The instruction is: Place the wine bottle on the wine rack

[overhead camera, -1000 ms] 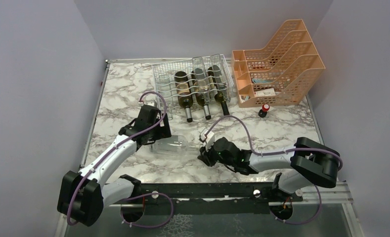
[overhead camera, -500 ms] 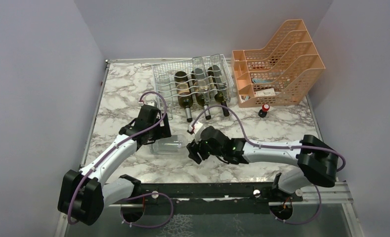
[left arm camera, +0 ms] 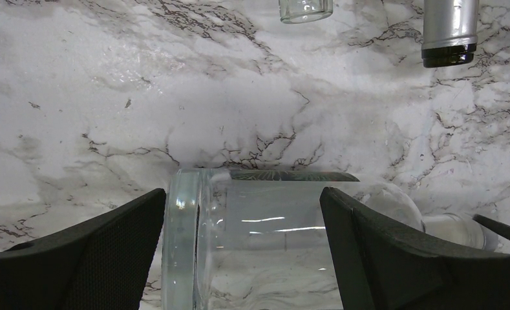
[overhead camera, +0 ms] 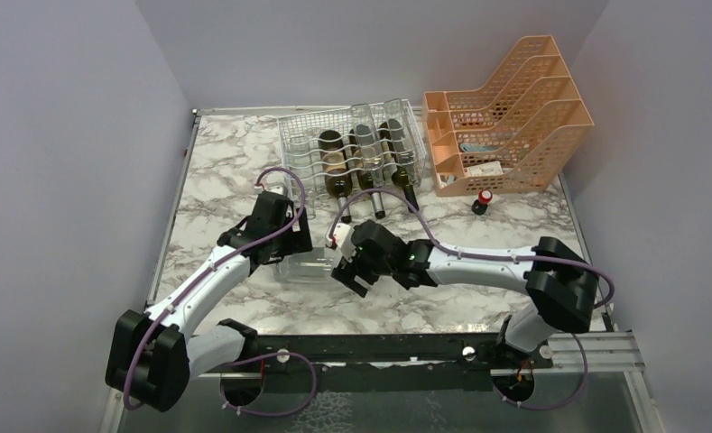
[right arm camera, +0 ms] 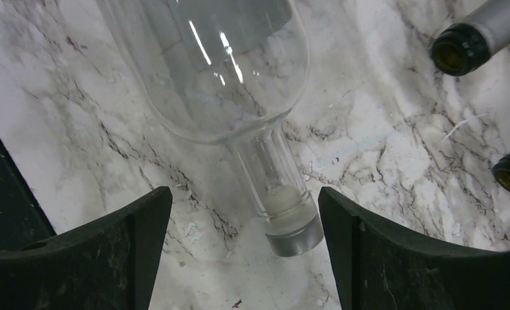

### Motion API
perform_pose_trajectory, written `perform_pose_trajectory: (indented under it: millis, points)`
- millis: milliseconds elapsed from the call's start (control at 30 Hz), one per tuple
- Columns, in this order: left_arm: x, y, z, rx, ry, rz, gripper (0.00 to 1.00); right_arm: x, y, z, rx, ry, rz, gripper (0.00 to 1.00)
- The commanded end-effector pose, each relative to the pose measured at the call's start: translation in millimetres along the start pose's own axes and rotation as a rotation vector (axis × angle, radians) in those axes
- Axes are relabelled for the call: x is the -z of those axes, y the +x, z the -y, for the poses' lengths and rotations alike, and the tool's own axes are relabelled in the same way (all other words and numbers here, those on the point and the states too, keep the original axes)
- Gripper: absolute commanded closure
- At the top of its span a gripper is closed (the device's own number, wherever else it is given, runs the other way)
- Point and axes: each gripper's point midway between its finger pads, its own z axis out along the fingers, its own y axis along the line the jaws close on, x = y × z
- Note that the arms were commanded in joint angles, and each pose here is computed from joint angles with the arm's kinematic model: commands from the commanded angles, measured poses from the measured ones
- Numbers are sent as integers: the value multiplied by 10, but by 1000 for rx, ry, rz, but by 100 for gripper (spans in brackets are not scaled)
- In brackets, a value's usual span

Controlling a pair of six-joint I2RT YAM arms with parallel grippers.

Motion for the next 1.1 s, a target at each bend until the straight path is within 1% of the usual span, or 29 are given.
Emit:
perform_pose_trajectory:
  millis: [0, 100, 167, 233, 400, 500, 600, 700, 967, 1000, 1067]
  points:
    - [27, -65, 27, -14, 4, 10, 6, -124, 176, -104, 97, -105, -107, 16]
    - [84, -129, 59, 6, 15, 33, 6, -202, 295, -175, 99, -150, -185, 20]
    - [146, -198, 37, 18, 4, 72, 6, -243, 351, -198, 90, -160, -211, 23]
    - [205, -267, -19, 37, -22, 112, 4, -274, 377, -227, 89, -174, -218, 25]
    - [295, -342, -173, 99, -83, 170, 3, -380, 405, -276, 102, -202, -206, 26]
    - [308, -308, -234, 143, -99, 176, 3, -469, 419, -316, 108, -224, -196, 28]
    - [310, -249, -260, 167, -104, 167, 5, -526, 411, -398, 110, -270, -174, 36]
    - [304, -190, -261, 179, -100, 148, 6, -562, 411, -419, 106, -283, -155, 40]
    - [316, -219, -212, 171, -83, 140, 7, -669, 522, -399, 97, -309, -144, 44]
    - [321, -234, -201, 167, -80, 141, 7, -671, 520, -403, 95, -315, -141, 46]
    - [328, -263, -180, 158, -74, 141, 7, -657, 506, -405, 93, -330, -132, 57]
